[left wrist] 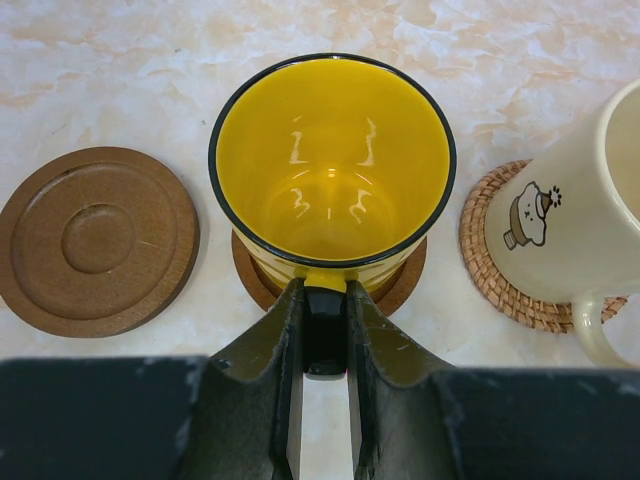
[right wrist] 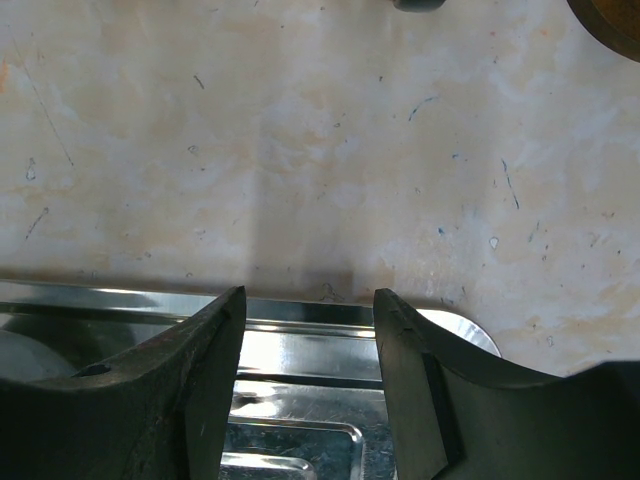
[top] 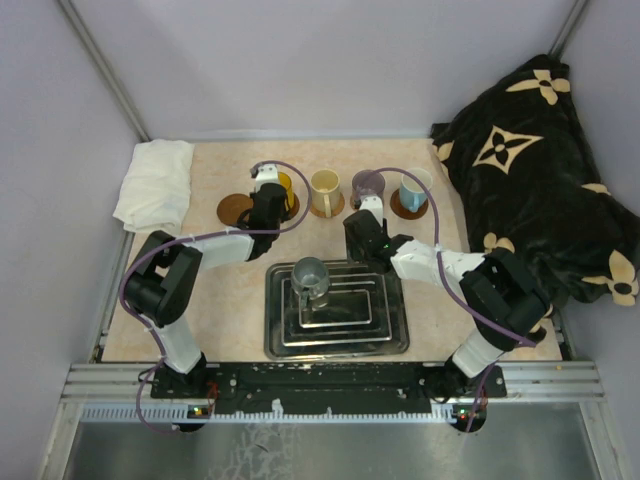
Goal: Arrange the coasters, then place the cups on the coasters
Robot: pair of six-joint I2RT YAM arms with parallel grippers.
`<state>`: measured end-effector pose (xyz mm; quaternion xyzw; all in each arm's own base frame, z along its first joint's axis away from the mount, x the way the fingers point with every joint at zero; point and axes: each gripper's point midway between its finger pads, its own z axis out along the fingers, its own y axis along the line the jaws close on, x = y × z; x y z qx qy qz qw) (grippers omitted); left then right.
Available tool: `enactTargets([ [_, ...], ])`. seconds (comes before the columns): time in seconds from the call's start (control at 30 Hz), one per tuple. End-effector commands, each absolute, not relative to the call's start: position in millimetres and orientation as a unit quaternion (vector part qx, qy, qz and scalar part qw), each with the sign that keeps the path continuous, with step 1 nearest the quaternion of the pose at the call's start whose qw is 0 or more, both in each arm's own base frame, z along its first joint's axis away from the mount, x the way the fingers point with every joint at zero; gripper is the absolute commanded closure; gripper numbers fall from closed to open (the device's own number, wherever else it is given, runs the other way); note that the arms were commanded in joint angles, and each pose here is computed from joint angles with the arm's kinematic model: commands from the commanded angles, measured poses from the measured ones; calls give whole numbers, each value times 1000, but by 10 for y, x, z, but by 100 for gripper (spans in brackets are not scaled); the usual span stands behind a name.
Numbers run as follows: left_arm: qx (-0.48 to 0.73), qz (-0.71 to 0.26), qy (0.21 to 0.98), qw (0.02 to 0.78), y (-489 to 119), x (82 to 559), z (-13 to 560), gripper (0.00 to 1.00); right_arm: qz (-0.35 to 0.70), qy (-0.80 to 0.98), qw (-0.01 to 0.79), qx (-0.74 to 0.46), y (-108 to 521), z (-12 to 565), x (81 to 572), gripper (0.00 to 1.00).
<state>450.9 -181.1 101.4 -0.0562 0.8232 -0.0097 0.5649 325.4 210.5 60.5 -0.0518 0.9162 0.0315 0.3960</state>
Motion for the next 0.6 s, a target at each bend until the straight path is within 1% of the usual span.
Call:
enactTargets([
  [0.0,-76,-17,794,603,-1821,4600,1325,95,44,908,415,-38,2113,712,3321,46],
  [0.1,-74,-18,795,602,-1833,4604,1325,93,43,908,416,-37,2109,721,3325,46],
  [0.33,-64,-28,800,596,-1888,4591,1273,85,46,906,418,-37,2129,744,3341,45],
  [0.57,-57,-37,805,590,-1943,4575,1223,82,45,907,416,-37,2127,729,3336,45],
])
